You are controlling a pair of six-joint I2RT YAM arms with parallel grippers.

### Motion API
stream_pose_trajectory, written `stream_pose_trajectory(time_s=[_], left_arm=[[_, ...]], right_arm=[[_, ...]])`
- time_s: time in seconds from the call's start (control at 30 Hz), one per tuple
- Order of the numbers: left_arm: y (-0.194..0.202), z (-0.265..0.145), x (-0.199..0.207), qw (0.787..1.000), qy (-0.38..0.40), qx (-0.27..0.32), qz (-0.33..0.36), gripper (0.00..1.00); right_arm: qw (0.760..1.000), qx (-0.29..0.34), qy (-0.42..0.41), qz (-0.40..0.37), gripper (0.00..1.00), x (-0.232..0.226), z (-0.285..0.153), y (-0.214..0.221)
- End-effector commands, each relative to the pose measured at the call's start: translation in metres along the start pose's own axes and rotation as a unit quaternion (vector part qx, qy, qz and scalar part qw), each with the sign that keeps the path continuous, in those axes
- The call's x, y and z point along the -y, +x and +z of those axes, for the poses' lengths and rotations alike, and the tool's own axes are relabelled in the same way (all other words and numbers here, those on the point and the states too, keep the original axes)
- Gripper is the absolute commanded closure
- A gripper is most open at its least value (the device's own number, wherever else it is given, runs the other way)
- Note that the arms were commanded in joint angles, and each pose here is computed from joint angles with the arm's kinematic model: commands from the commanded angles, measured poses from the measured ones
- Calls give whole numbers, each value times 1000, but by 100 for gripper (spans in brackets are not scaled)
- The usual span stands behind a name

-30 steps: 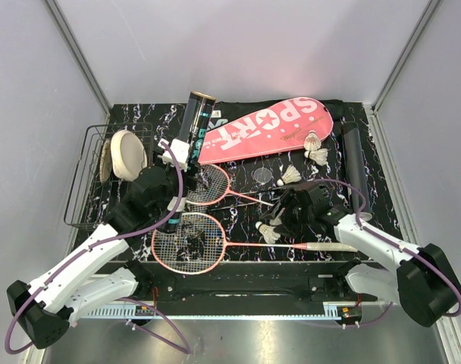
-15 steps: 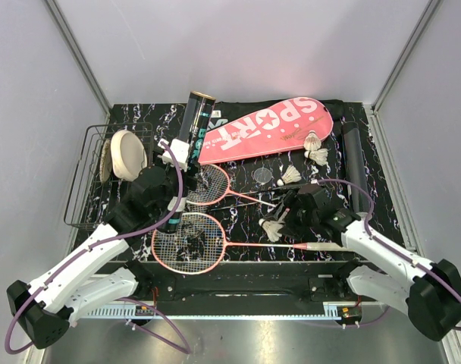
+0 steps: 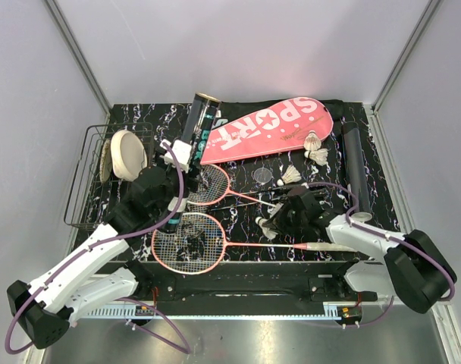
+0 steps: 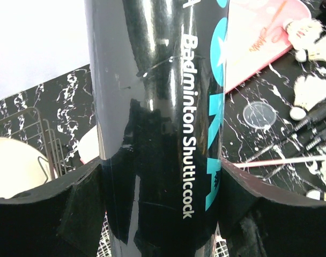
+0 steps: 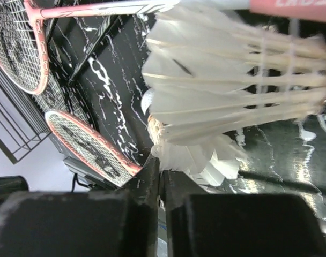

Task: Pack up the badminton gear
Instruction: Pick up the shuttlecock at the center of the board.

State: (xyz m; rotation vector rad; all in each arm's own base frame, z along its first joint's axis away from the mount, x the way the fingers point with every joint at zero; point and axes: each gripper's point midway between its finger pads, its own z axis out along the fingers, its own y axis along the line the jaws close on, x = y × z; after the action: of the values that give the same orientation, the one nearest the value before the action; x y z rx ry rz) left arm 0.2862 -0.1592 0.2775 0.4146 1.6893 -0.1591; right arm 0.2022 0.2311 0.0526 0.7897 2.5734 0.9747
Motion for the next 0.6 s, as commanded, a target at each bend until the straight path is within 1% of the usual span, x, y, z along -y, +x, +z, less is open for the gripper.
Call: stream_pose_trajectory(time_s=[0.0, 0.03, 0.07, 0.1, 0.13, 0.17, 0.23, 0.3, 0.33, 0.37, 0.4, 0.47, 0.5, 0.53, 0.57], left_arm=[[-20, -9, 24, 993, 88, 57, 59, 100], [-21, -16, 38, 985, 136, 73, 80, 100], [-6, -18, 48, 973, 171, 79, 135, 100], [1, -17, 53, 969, 186, 69, 149, 100], [5, -18, 57, 965, 202, 60, 159, 100], [9, -19, 57, 961, 209, 44, 174, 100], [20, -18, 63, 952, 232, 24, 196, 100], [25, -21, 65, 945, 244, 17, 219, 100], [25, -23, 66, 943, 248, 20, 220, 100], [25, -25, 68, 940, 255, 23, 225, 100], [25, -27, 70, 937, 263, 29, 228, 100], [26, -30, 75, 930, 278, 35, 236, 100], [28, -32, 76, 928, 282, 37, 239, 100], [28, -35, 82, 921, 299, 47, 243, 100], [36, -36, 85, 916, 309, 46, 251, 100]], right_arm=[[994, -9, -73, -77, 100, -46, -10, 8], [991, -19, -93, -99, 100, -55, -17, 13], [973, -27, -148, -176, 100, -80, -35, 18], [961, -31, -174, -213, 100, -92, -50, 22], [953, -25, -178, -245, 100, -97, -59, 21], [942, -15, -167, -291, 100, -103, -75, 14], [925, 13, -174, -337, 100, -114, -102, 2], [923, 49, -157, -348, 100, -122, -135, -19], [914, 77, -156, -368, 100, -133, -155, -31], [922, 82, -121, -358, 100, -118, -164, -43], [918, 87, -125, -365, 100, -120, -176, -46], [908, 107, -130, -383, 100, -127, -202, -52], [901, 104, -143, -395, 100, -132, -210, -49], [887, 107, -154, -422, 100, -140, -220, -47], [879, 105, -166, -434, 100, -144, -225, -43]])
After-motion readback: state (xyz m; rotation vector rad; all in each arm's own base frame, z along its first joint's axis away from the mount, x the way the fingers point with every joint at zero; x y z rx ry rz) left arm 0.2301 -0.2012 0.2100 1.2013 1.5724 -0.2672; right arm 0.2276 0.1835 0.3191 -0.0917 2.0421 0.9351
